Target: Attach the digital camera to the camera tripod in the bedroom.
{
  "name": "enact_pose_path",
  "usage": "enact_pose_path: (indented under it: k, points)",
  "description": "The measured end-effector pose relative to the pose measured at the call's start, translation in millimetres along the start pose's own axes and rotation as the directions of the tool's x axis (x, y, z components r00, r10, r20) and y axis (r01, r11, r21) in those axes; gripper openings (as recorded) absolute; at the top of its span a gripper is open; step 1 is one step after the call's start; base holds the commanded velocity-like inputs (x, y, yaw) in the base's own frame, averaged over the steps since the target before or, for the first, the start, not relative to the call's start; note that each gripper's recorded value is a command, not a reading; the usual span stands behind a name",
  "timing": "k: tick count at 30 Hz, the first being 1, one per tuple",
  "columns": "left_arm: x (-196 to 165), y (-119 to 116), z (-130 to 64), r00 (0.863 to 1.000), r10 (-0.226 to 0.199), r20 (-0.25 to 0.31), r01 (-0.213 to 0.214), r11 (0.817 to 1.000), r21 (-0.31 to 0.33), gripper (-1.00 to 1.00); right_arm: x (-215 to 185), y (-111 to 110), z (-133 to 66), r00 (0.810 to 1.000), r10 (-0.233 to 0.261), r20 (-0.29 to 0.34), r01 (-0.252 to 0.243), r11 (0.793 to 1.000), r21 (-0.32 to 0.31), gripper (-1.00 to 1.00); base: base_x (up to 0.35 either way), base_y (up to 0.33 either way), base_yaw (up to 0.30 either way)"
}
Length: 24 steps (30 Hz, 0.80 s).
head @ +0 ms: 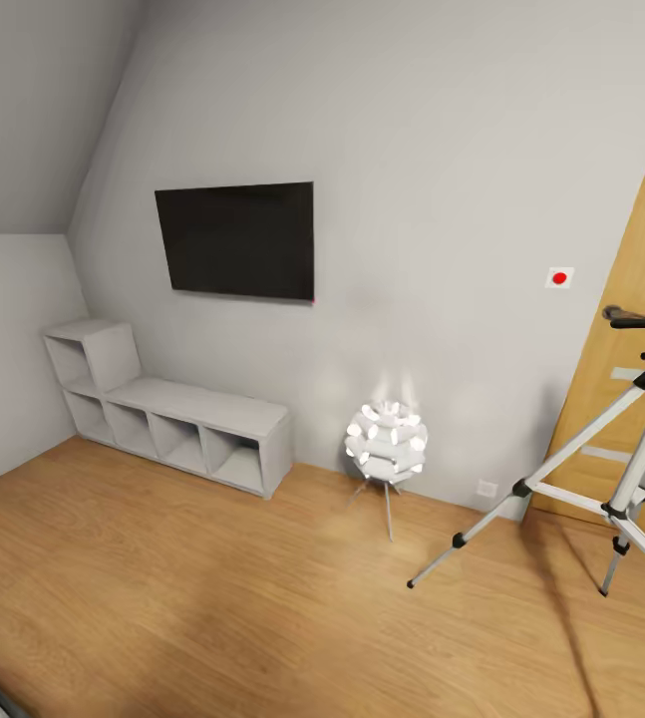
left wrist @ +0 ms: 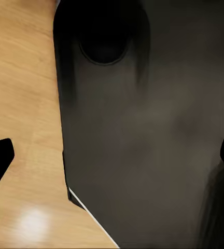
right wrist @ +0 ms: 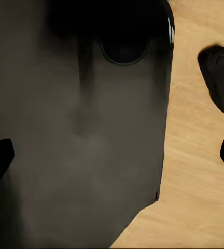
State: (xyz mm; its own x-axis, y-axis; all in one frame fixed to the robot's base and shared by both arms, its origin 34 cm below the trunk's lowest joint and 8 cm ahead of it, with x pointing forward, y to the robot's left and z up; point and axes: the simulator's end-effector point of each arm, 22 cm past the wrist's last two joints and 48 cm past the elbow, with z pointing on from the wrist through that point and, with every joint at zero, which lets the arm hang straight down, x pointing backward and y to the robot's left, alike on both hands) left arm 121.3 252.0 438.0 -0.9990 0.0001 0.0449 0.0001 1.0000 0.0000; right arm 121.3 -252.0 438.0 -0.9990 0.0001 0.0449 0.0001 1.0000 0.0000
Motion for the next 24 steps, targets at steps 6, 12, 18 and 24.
enact_pose_path:
  k: [6,12,18,24]
  points:
    - [11,10,-0.2,1.0,0.003,-0.01,-0.003,1.0,-0.008,1.0,-28,19,-0.7,0.999,-0.009,0.044,0.01,1.0,-0.023,1.0,0.0,0.0,0.0]
    - [11,10,-0.2,1.0,0.003,-0.01,-0.003,1.0,-0.008,1.0,-28,19,-0.7,0.999,-0.009,0.044,0.01,1.0,-0.023,1.0,0.0,0.0,0.0]
    - [11,10,-0.2,1.0,0.003,-0.01,-0.003,1.0,-0.008,1.0,-28,19,-0.7,0.999,-0.009,0.044,0.01,1.0,-0.023,1.0,0.0,0.0,0.0]
    - [11,10,-0.2,1.0,0.003,-0.01,-0.003,1.0,-0.008,1.0,-28,19,-0.7,0.999,-0.009,0.044,0.01,1.0,-0.023,1.0,0.0,0.0,0.0]
